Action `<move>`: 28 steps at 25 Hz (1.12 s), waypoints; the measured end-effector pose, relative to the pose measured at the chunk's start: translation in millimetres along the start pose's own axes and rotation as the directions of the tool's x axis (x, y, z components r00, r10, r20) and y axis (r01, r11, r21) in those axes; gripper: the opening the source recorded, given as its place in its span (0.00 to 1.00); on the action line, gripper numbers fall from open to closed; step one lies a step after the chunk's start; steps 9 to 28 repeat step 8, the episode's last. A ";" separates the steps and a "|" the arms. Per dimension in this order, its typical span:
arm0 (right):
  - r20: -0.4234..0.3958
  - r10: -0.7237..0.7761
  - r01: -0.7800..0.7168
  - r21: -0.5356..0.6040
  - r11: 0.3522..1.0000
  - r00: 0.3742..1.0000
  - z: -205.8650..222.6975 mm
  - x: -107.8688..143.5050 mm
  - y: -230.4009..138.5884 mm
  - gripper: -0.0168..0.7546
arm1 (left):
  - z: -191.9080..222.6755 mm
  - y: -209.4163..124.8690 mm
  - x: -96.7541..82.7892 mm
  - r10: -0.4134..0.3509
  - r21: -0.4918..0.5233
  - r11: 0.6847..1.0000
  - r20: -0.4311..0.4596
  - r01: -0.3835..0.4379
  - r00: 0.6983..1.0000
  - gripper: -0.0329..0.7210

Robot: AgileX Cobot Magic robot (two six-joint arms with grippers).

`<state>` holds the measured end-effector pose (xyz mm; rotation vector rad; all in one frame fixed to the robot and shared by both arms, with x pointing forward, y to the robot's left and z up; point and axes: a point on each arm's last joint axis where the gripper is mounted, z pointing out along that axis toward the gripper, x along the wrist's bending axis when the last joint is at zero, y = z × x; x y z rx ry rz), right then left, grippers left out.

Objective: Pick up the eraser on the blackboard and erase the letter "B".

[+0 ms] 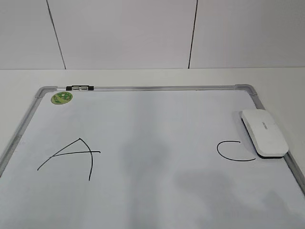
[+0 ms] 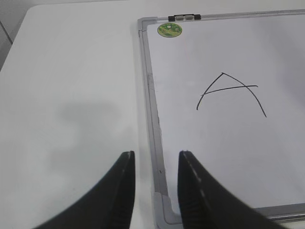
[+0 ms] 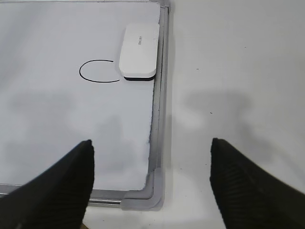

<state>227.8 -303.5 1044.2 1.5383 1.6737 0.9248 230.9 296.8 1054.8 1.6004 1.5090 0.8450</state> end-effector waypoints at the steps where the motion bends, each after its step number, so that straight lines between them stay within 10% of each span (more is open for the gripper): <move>1: 0.000 0.000 0.000 0.000 1.000 1.000 0.0 0.0 0.0 0.78 | 0.0 0.0 0.0 0.000 0.000 1.000 0.000 0.000 1.000 0.35; 28: 0.000 0.000 0.000 0.000 1.000 1.000 0.0 0.0 0.0 0.78 | 0.0 0.0 -0.1 -0.001 0.000 1.000 0.002 0.001 1.000 0.35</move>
